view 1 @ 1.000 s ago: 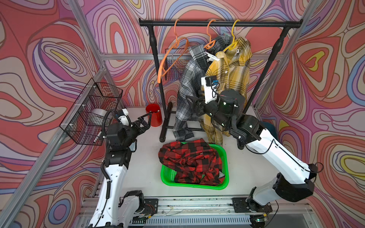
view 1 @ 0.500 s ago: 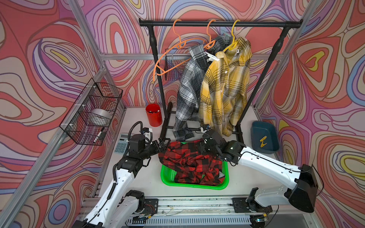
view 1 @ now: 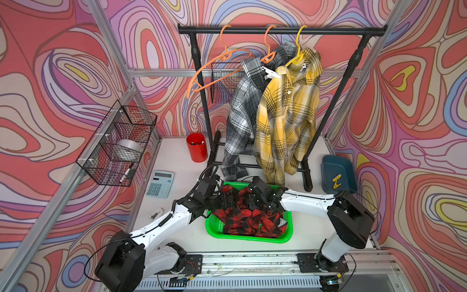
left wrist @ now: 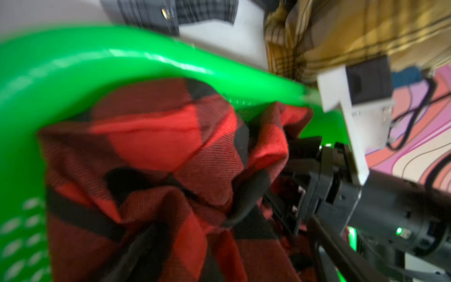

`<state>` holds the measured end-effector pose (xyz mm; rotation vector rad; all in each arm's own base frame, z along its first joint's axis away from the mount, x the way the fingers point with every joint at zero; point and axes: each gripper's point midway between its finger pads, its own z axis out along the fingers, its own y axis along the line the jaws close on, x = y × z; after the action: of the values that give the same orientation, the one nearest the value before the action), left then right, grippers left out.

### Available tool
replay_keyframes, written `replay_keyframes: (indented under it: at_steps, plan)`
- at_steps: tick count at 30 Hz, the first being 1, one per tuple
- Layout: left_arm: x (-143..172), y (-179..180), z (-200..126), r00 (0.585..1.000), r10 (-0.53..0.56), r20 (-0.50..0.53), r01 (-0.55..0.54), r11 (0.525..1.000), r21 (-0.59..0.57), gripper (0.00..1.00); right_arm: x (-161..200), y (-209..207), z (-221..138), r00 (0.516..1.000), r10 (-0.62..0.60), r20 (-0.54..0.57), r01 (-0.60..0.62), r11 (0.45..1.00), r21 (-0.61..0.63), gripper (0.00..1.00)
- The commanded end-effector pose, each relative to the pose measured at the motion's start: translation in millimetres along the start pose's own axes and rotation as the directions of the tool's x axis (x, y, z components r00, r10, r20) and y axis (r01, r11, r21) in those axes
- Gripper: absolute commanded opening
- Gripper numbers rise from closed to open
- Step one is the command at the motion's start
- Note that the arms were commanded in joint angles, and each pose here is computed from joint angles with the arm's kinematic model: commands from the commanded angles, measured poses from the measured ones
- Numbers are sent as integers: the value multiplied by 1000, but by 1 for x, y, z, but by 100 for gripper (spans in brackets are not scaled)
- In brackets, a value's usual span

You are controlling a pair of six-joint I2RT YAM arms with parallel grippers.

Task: Remove the clothespins securing long-sleeve shirts to the hanger
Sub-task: Adjust the long-sleeve shirt at the bin.

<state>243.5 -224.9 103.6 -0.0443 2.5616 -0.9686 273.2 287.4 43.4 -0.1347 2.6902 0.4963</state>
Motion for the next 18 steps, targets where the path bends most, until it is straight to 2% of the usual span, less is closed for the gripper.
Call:
replay_keyframes:
  at_steps: [1,5,9,13,18]
  plan:
    - [9,3,16,999,-29,-24,29,999,-19,90,1,-8,15,999,48,-24,-48,999,-17,62]
    - [16,17,31,996,-67,-52,64,996,-61,89,-16,-5,16,1000,24,2,-24,1000,-12,64]
    - [18,25,36,995,-81,-57,75,993,-92,89,-41,4,-5,998,-30,60,30,1000,0,69]
    - [11,18,29,998,-51,-27,49,996,-71,89,-69,10,-55,982,-98,160,95,995,29,77]
    - [-12,-8,3,996,63,65,-62,998,-26,91,-107,25,-137,936,-146,320,145,989,27,87]
